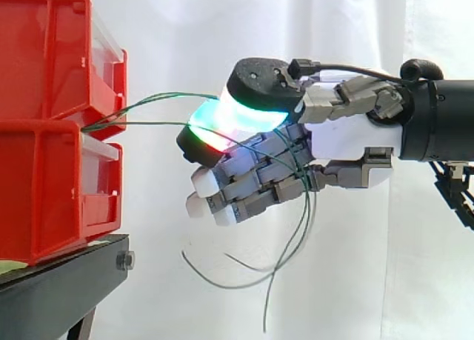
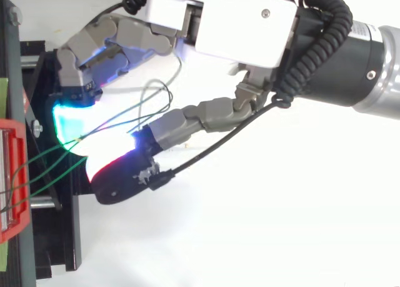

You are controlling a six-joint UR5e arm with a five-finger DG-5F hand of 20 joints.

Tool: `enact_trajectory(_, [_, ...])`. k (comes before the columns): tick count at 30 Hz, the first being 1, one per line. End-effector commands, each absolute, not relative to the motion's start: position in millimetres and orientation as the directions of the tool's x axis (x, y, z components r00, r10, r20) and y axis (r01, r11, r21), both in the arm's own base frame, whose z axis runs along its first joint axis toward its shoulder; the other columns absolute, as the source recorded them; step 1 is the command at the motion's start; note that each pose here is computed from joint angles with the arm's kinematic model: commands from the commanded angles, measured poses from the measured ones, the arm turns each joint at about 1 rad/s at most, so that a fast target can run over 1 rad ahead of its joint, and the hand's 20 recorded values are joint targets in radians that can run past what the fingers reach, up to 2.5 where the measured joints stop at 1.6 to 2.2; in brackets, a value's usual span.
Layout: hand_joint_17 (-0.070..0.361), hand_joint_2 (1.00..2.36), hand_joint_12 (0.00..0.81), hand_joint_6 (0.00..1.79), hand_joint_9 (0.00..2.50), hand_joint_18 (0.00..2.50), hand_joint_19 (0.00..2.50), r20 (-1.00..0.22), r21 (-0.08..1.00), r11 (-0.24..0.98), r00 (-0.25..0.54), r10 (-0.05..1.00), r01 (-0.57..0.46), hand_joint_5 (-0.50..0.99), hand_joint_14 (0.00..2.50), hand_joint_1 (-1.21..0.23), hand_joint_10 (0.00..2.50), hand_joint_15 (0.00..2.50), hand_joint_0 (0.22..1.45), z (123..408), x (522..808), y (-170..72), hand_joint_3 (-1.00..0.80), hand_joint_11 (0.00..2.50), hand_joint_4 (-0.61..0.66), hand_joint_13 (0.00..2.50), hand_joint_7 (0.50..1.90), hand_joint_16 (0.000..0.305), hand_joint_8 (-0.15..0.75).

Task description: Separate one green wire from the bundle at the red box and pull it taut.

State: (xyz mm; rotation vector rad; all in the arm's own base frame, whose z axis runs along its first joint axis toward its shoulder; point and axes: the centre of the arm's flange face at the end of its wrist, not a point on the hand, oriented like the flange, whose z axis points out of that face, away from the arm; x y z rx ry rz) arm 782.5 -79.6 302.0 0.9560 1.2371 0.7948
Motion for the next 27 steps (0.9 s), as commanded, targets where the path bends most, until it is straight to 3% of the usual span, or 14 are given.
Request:
enact_trajectory(1, [0.103, 1.00, 0.338, 0.91, 0.81, 0.57, 0.24, -0.402, 0.914, 0.407, 0.169, 0.900, 0.009, -0.17, 0.01, -0.84, 0.01, 0.24, 0.62, 302.4, 782.4, -79.1, -0.45, 0.57, 0.18, 0.60, 1.07, 0.046, 0.299])
enact_trajectory(15, [0.106, 1.00, 0.358, 0.89, 0.87, 0.52, 0.28, -0.398, 0.915, 0.402, 0.167, 0.902, 0.007, -0.16, 0.01, -0.48, 0.01, 0.27, 0.52, 301.8, 782.6, -75.8, -0.50, 0.56, 0.20, 0.61, 1.07, 0.047, 0.330])
enact_trajectory(20, [0.101, 1.00, 0.350, 0.88, 0.87, 0.49, 0.29, -0.398, 0.915, 0.403, 0.167, 0.902, 0.009, -0.16, 0.01, -0.49, 0.01, 0.27, 0.55, 300.6, 782.8, -75.8, -0.47, 0.56, 0.20, 0.61, 1.09, 0.045, 0.324])
enact_trajectory(21, [0.099, 1.01, 0.346, 0.88, 0.87, 0.49, 0.29, -0.398, 0.915, 0.403, 0.167, 0.902, 0.009, -0.16, 0.01, -0.58, 0.01, 0.27, 0.58, 301.7, 782.5, -75.9, -0.40, 0.56, 0.19, 0.60, 1.10, 0.044, 0.322])
enact_trajectory(27, [0.101, 1.01, 0.346, 0.89, 0.85, 0.49, 0.29, -0.398, 0.915, 0.403, 0.167, 0.902, 0.009, -0.17, 0.01, -0.69, 0.01, 0.28, 0.58, 301.7, 782.5, -75.9, -0.33, 0.56, 0.20, 0.60, 1.10, 0.045, 0.311])
